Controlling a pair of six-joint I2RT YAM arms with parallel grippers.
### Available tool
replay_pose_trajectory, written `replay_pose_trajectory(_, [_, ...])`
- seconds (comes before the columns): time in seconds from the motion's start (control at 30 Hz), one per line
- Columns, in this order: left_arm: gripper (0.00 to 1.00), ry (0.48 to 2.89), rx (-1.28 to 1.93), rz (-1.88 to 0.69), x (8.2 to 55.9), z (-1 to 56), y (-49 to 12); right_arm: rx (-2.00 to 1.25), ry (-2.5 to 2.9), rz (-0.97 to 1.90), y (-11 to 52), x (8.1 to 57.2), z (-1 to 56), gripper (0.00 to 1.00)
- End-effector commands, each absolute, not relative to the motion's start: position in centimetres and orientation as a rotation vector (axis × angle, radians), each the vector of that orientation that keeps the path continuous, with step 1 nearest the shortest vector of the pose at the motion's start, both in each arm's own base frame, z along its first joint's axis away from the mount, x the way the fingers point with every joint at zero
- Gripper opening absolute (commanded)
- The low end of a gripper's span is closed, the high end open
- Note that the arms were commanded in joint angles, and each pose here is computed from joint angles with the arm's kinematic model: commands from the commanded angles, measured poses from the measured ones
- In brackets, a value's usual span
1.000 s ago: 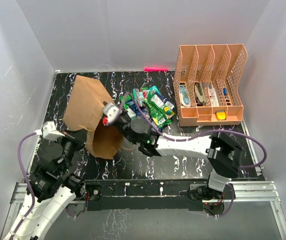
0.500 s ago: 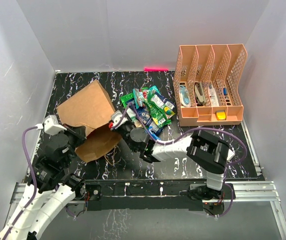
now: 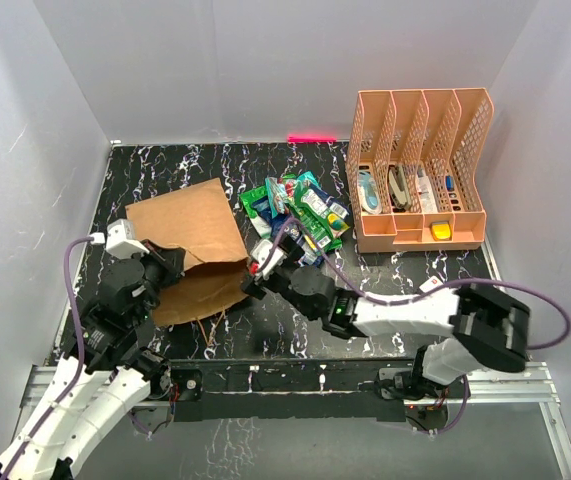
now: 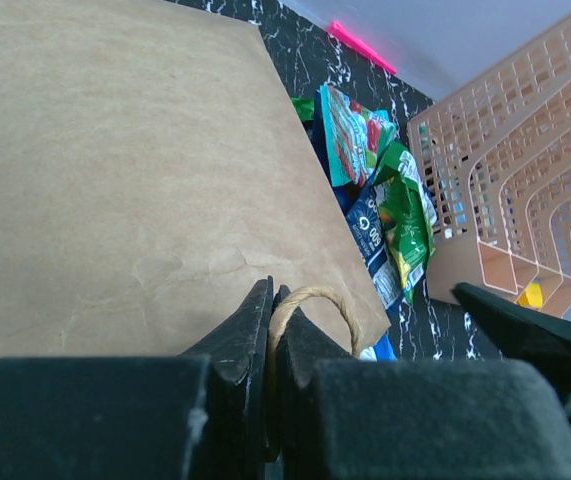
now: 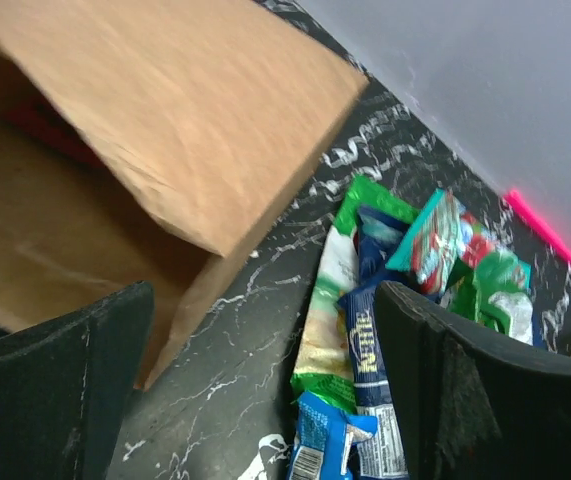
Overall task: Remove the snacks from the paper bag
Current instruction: Adjust the paper bag at the center of the board, then take out the snack from the paper bag.
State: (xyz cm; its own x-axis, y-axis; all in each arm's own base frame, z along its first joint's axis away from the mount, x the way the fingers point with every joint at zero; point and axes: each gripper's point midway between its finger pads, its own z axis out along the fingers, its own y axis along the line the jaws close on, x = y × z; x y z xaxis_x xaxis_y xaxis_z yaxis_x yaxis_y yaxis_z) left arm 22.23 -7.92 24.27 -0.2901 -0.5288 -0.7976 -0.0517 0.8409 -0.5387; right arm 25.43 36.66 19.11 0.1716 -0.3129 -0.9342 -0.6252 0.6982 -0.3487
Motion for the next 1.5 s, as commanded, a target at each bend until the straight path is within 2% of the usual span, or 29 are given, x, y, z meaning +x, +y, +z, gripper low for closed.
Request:
replay_pose_trajectory(0.0, [0.0,1.808,-0.366,-0.535,22.8,25.4,-9.2,-1.099,1.346,0.405,37.7,20.0,19.7,0.98])
replay_pose_trajectory(0.13, [0.0,1.81,-0.351,-0.535,23.0,25.6,-9.4,-1.39,1.203,0.376,40.1,13.9,17.3,0.98])
replay_pose_trajectory(0.3, [0.0,1.807,-0.32,-0.538,23.0,26.6,-9.7,-1.48,0.987,0.325,45.1,10.7,17.3,0.98])
replay_pose_trajectory(0.37, [0.0,1.803,-0.312,-0.54,22.9,27.1,-9.6,-1.437,0.935,0.275,46.9,11.6,17.6,0.94])
replay_pose_trajectory(0.47, [0.0,1.803,-0.288,-0.54,22.8,27.6,-9.7,-1.392,0.861,0.154,49.1,13.8,17.2,0.68])
replay_pose_trajectory(0.5, [0.0,1.805,-0.282,-0.54,22.7,27.7,-9.8,-1.377,0.834,0.128,49.8,14.3,17.3,0.63])
replay_pose_trajectory(0.57, [0.0,1.806,-0.266,-0.544,22.6,28.0,-9.9,-1.365,0.783,0.12,50.9,14.9,17.6,0.6])
replay_pose_trajectory(0.7, [0.0,1.805,-0.24,-0.543,22.6,28.5,-10.1,-1.429,0.728,0.179,52.4,15.9,17.0,0.64])
replay_pose_trajectory(0.9, [0.0,1.805,-0.212,-0.562,22.6,28.6,-10.5,-1.564,0.739,0.202,53.9,20.2,13.9,0.85])
replay_pose_trajectory(1.13, [0.0,1.797,-0.195,-0.584,22.5,29.2,-10.9,-1.626,0.704,0.069,55.6,23.7,10.9,0.87])
replay_pose_trajectory(1.47, [0.0,1.792,-0.189,-0.613,22.1,29.3,-11.1,-1.625,0.657,-0.129,56.2,29.0,8.8,0.82])
